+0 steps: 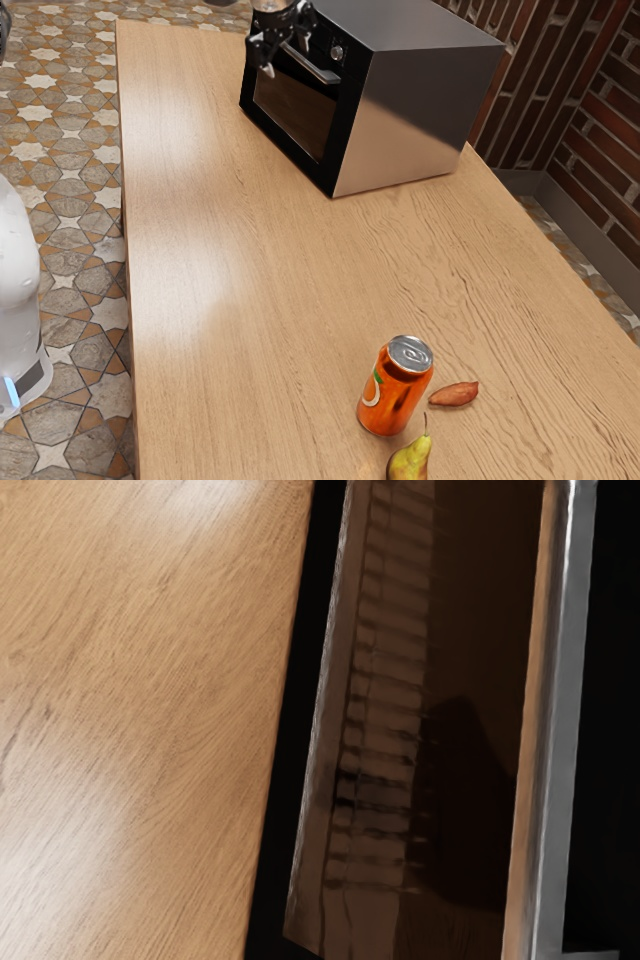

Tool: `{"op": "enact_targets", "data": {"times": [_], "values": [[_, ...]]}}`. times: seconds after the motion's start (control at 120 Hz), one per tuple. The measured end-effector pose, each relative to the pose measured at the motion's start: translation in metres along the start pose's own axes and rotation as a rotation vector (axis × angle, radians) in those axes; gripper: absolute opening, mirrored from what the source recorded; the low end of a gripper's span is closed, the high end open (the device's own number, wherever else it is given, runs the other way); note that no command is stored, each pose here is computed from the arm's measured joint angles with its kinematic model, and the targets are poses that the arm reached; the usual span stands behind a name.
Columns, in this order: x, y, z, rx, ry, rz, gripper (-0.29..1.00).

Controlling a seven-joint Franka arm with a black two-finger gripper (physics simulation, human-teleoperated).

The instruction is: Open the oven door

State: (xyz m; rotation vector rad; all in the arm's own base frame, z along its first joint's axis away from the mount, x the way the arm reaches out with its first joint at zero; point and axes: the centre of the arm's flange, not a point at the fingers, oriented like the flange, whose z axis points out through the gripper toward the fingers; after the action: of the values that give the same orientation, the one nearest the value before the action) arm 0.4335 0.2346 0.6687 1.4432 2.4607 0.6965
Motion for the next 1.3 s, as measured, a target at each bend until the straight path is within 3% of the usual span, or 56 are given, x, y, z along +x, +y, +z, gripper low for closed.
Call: {"op": "enact_targets", "data": {"times": [0.475,1.3], "values": [[0.038,0.021,0.022,-0.022,0.032,0.036,0.69],[0.078,0.036,0.051,-0.003,0.005,0.060,0.69]]}}
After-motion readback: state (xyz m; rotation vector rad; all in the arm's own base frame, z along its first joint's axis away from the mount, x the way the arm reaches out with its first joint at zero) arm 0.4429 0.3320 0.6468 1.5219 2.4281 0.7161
